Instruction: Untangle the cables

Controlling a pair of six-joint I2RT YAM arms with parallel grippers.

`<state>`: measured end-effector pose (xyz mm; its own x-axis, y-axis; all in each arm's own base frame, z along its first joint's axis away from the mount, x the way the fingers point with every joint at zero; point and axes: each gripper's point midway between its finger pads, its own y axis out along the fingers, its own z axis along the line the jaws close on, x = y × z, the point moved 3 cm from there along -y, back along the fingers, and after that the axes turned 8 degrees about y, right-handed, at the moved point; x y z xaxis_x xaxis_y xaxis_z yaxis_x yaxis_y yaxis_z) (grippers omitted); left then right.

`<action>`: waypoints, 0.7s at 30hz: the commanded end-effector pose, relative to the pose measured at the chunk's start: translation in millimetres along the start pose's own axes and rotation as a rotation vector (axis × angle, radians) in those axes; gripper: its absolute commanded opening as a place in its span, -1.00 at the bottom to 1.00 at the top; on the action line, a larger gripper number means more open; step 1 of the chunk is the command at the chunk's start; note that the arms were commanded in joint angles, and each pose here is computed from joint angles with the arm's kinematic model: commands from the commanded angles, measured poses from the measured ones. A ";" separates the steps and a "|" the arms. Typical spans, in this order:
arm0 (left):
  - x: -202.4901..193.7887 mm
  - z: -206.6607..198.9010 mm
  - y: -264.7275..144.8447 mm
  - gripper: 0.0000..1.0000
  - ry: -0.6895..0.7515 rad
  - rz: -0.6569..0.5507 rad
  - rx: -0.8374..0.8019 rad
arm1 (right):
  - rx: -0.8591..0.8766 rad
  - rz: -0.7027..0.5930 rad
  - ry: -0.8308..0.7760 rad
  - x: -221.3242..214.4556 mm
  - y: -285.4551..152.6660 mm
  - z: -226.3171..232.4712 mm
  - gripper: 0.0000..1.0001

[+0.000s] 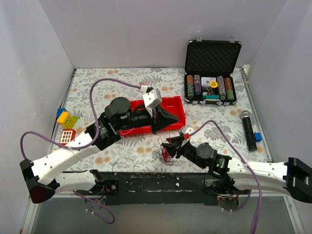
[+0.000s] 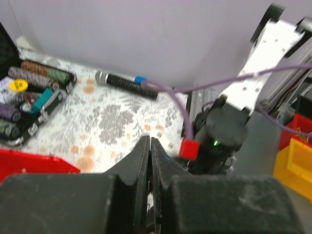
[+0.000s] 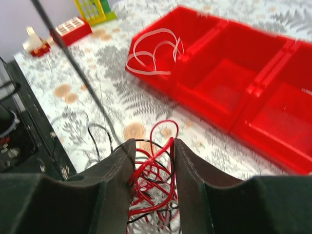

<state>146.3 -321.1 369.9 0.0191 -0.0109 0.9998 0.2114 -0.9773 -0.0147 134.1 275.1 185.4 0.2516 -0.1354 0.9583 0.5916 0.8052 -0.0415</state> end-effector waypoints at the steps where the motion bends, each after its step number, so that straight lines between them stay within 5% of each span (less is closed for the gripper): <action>1: 55.7 -4.3 -3.3 -1.00 0.009 -0.124 -0.027 | -0.025 0.007 0.089 -20.7 -8.0 -7.6 -0.13; 10: 99.7 5.3 -8.4 -1.00 0.133 -0.205 0.010 | -0.069 0.130 0.147 -71.4 -24.9 -23.5 0.00; 21: 240.2 -0.5 -28.3 -1.00 0.358 -0.443 0.035 | -0.144 0.250 0.164 -115.3 -40.0 -41.6 0.27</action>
<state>162.2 -326.7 533.2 -0.2532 0.1870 0.9492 0.1930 -0.9517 0.2389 113.9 240.4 77.7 0.4908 -0.0618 0.8691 0.5852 0.7624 -0.2762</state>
